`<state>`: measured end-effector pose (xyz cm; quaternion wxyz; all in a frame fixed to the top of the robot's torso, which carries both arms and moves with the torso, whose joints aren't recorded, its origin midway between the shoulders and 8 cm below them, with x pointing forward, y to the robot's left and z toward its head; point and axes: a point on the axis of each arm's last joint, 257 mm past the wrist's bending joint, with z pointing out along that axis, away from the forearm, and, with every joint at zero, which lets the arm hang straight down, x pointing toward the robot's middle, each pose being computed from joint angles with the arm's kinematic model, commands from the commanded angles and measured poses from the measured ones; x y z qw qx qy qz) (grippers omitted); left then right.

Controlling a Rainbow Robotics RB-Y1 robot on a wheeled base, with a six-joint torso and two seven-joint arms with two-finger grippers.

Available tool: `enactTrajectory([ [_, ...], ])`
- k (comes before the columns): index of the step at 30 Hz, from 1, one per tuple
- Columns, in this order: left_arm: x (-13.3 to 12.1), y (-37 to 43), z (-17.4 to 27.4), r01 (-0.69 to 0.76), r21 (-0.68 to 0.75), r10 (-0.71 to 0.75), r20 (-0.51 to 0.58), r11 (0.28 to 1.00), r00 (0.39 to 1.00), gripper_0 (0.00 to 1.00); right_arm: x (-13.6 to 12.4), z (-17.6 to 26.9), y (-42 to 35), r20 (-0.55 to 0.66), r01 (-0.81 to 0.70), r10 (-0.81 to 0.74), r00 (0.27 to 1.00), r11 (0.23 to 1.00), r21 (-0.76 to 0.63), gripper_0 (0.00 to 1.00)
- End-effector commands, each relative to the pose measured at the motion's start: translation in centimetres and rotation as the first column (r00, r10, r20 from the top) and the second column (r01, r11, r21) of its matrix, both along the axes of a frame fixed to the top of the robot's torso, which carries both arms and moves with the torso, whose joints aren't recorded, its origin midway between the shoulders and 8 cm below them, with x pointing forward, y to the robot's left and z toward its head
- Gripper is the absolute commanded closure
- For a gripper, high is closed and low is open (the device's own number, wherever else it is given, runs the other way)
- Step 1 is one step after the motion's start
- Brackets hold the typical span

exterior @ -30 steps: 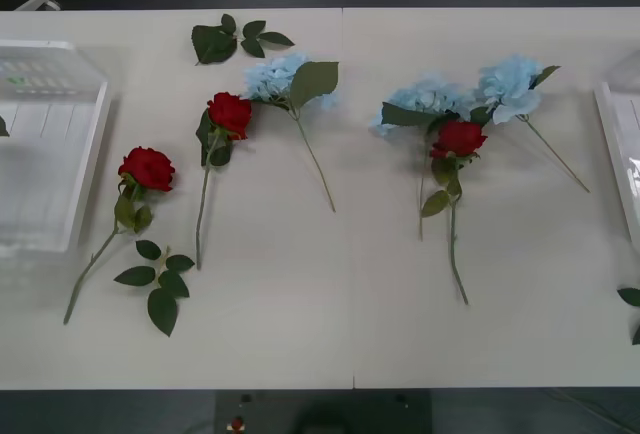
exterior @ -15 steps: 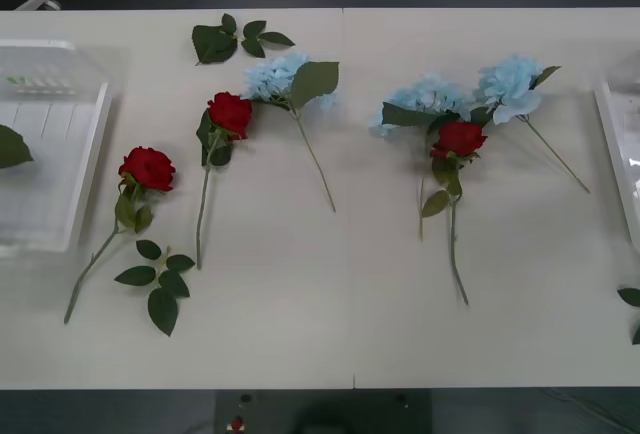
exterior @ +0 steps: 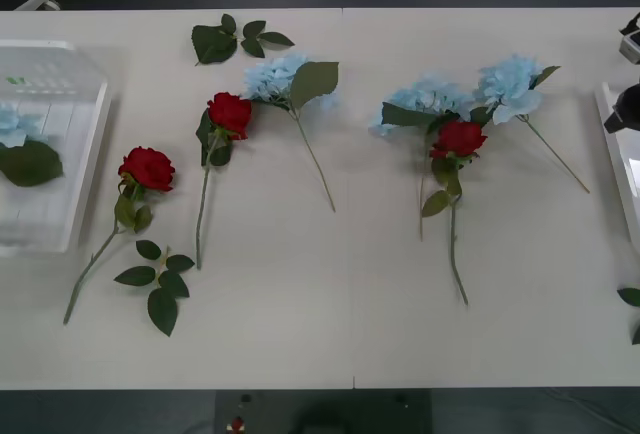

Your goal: Put the red flowers into the right box and the blue flowers into the left box

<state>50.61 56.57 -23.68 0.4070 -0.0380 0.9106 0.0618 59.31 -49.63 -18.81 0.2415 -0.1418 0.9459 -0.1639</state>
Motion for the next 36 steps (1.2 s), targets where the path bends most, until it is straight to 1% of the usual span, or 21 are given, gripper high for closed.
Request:
enactTrajectory([
  [1,0.4,-1.0,5.6,0.044,-0.002,-0.044,0.001,0.999,0.999,0.0,0.4,2.0,3.4,-0.012,-0.089,0.089,0.996,0.996,0.0,0.0],
  [3,-0.1,-2.5,7.0,0.072,-0.042,-0.073,-0.02,0.997,0.997,0.0,0.5,1.7,5.4,-0.02,-0.126,0.126,0.992,0.992,0.012,0.0],
  [6,-1.8,-5.5,9.6,0.137,-0.106,-0.144,-0.069,0.985,0.987,0.0,0.8,0.2,8.7,-0.042,-0.176,0.178,0.983,0.984,0.041,0.0],
  [8,-2.7,-7.7,11.1,0.191,-0.137,-0.204,-0.084,0.972,0.975,0.0,1.1,-0.5,9.9,-0.049,-0.199,0.2,0.979,0.98,0.027,0.0],
  [11,-3.5,-10.8,11.9,0.258,-0.183,-0.279,-0.098,0.949,0.955,0.0,1.4,-1.4,10.5,-0.06,-0.215,0.214,0.975,0.977,-0.009,0.0],
  [15,-4.0,-15.8,10.5,0.347,-0.268,-0.386,-0.111,0.899,0.916,0.0,2.2,-3.0,11.3,-0.046,-0.218,0.218,0.975,0.976,-0.001,0.0],
  [18,-3.7,-19.3,7.7,0.4,-0.284,-0.448,-0.131,0.872,0.884,0.0,2.7,-4.1,11.6,-0.034,-0.22,0.22,0.975,0.975,0.005,0.0],
  [22,-3.1,-22.7,3.8,0.472,-0.226,-0.511,-0.164,0.852,0.844,0.0,3.2,-5.0,11.8,-0.014,-0.217,0.217,0.976,0.976,0.014,0.0],
  [26,-2.2,-24.6,0.8,0.549,-0.103,-0.558,-0.213,0.829,0.802,0.0,3.7,-6.0,11.8,0.008,-0.214,0.214,0.977,0.977,0.02,0.0],
  [30,-1.4,-25.1,-1.0,0.599,0.007,-0.576,-0.269,0.801,0.772,0.0,4.6,-6.7,12.5,0.048,-0.218,0.217,0.975,0.975,0.03,0.0],
  [31,-1.4,-25.1,-1.0,0.599,0.007,-0.576,-0.269,0.801,0.772,0.0,4.6,-6.7,12.5,0.048,-0.218,0.217,0.975,0.975,0.03,0.0],
  [33,-1.1,-25.4,-2.1,0.621,0.054,-0.58,-0.3,0.782,0.757,0.0,5.0,-7.3,13.0,0.067,-0.219,0.216,0.974,0.975,0.036,0.0],
  [36,-0.6,-25.8,-2.9,0.62,0.069,-0.575,-0.305,0.782,0.759,0.0,5.3,-7.8,13.4,0.08,-0.217,0.213,0.974,0.975,0.045,0.0],
])
